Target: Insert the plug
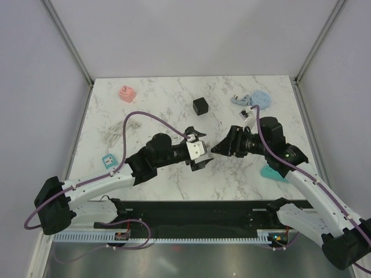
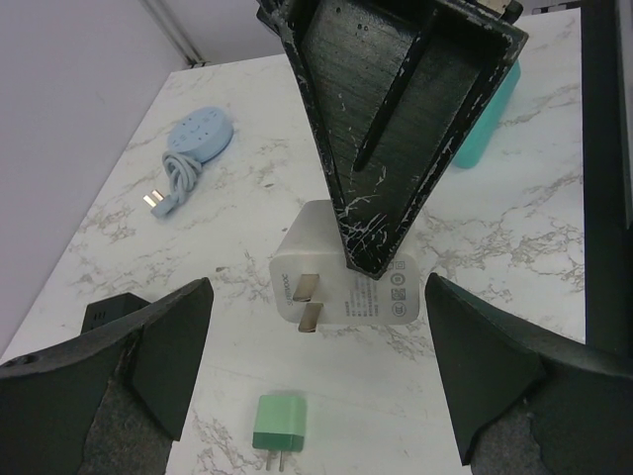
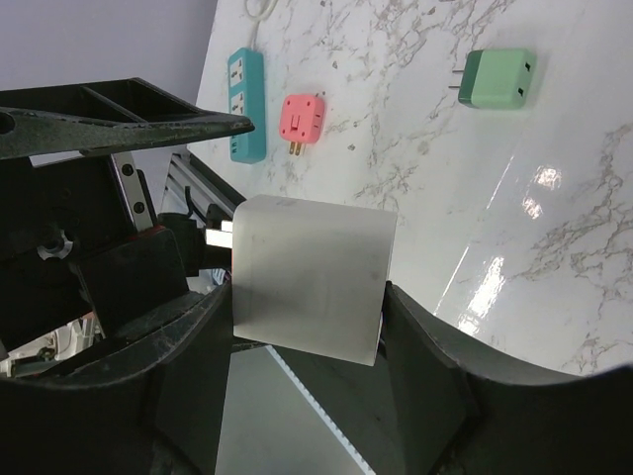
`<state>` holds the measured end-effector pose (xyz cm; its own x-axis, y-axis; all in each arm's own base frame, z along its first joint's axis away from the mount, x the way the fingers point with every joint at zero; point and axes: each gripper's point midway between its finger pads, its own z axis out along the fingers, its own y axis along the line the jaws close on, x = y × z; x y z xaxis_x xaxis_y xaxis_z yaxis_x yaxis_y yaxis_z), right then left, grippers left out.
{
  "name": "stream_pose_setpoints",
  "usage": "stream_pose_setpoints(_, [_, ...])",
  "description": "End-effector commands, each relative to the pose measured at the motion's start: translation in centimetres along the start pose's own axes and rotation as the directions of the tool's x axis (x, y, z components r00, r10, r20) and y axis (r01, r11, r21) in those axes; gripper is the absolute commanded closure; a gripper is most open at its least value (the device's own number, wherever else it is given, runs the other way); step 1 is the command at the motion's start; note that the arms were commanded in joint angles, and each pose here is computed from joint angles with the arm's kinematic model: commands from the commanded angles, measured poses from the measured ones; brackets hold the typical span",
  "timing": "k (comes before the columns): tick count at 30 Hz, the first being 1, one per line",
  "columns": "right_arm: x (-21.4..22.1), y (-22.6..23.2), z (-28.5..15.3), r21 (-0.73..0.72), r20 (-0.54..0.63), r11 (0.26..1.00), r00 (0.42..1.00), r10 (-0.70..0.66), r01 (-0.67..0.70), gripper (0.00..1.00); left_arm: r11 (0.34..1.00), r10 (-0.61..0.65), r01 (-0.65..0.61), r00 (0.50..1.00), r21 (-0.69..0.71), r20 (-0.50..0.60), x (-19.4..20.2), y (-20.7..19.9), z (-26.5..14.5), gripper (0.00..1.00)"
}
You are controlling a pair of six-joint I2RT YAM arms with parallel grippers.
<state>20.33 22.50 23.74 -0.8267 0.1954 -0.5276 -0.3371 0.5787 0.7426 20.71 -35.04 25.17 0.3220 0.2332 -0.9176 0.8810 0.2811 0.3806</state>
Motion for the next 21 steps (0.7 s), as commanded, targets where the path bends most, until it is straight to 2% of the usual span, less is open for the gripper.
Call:
stream_pose_setpoints(1, [-1.0,1.9,-0.7,-0.062,0.052,0.998,0.998,-0.027,0.030,0.60,0.997,0.061,-0.057,0.995,-0.047,0.085,-3.1,1.5,0.5,0.05])
stream_pose_setpoints(14, [-0.7,2.3,-0.6,-0.076,0.051,0.997,0.998,-0.023,0.027,0.60,0.999,0.017,-0.015,0.996,-0.029,0.088,-2.8,1.1,1.3,0.10])
stream_pose_setpoints(16, [-0.5,2.2,-0.5,-0.075,0.046,0.997,0.999,-0.023,0.027,0.60,1.000,0.013,-0.011,0.995,-0.017,0.099,-3.0,0.9,1.4,0.14])
stream_pose_setpoints(19, [-0.4,2.3,-0.6,-0.083,0.048,0.996,0.998,-0.027,0.031,0.58,1.000,-0.006,0.006,0.995,-0.003,0.097,-2.9,0.6,1.5,0.26])
stream_pose_setpoints(20, [-0.5,2.5,-0.6,-0.089,0.050,0.996,0.998,-0.029,0.033,0.57,1.000,-0.013,0.013,0.995,0.001,0.095,-2.8,0.5,1.6,0.36])
stream_pose_setpoints(21, [-0.4,2.6,-0.7,-0.092,0.051,0.995,0.998,-0.032,0.037,0.56,1.000,-0.014,0.014,0.995,0.003,0.098,-2.9,0.5,1.5,0.42])
